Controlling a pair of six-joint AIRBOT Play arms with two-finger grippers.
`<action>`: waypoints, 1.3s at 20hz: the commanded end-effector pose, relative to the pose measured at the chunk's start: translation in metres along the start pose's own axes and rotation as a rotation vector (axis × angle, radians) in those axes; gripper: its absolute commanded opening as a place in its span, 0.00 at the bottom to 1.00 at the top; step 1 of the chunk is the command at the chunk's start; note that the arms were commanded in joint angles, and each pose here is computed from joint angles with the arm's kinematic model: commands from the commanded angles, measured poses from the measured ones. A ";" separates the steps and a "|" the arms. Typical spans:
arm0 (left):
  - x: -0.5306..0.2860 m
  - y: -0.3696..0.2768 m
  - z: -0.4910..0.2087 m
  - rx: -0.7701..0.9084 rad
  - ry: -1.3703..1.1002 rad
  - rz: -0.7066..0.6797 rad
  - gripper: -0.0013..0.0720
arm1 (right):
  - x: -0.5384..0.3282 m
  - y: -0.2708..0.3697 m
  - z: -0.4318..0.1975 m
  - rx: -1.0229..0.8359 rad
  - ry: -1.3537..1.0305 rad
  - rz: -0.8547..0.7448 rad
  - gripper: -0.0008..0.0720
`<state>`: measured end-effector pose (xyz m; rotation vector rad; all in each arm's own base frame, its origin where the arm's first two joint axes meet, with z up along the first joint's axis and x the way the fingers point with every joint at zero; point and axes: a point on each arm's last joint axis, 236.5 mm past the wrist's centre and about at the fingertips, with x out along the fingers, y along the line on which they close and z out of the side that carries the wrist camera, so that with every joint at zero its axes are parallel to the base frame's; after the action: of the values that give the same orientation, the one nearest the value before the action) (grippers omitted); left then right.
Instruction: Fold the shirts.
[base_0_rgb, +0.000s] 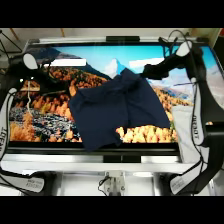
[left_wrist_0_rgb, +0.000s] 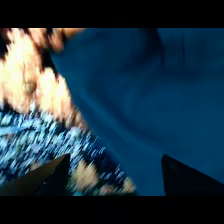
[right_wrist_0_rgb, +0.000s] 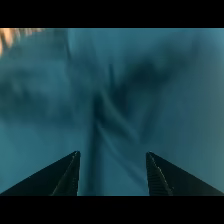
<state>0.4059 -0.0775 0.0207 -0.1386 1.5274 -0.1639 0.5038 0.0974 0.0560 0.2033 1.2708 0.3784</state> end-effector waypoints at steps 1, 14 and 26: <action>0.019 -0.016 -0.065 -0.003 0.158 -0.134 0.95 | -0.045 -0.049 -0.067 0.089 0.228 -0.109 0.73; 0.123 -0.070 -0.121 -0.191 0.020 -0.377 0.94 | -0.033 -0.094 -0.154 0.211 0.365 -0.236 0.73; 0.115 -0.071 -0.107 -0.165 -0.027 -0.377 0.06 | 0.010 -0.114 -0.197 0.208 0.406 -0.266 0.73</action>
<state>0.2930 -0.1732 -0.0915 -0.5602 1.5170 -0.3290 0.3316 -0.0136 -0.0370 0.1542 1.7518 0.0482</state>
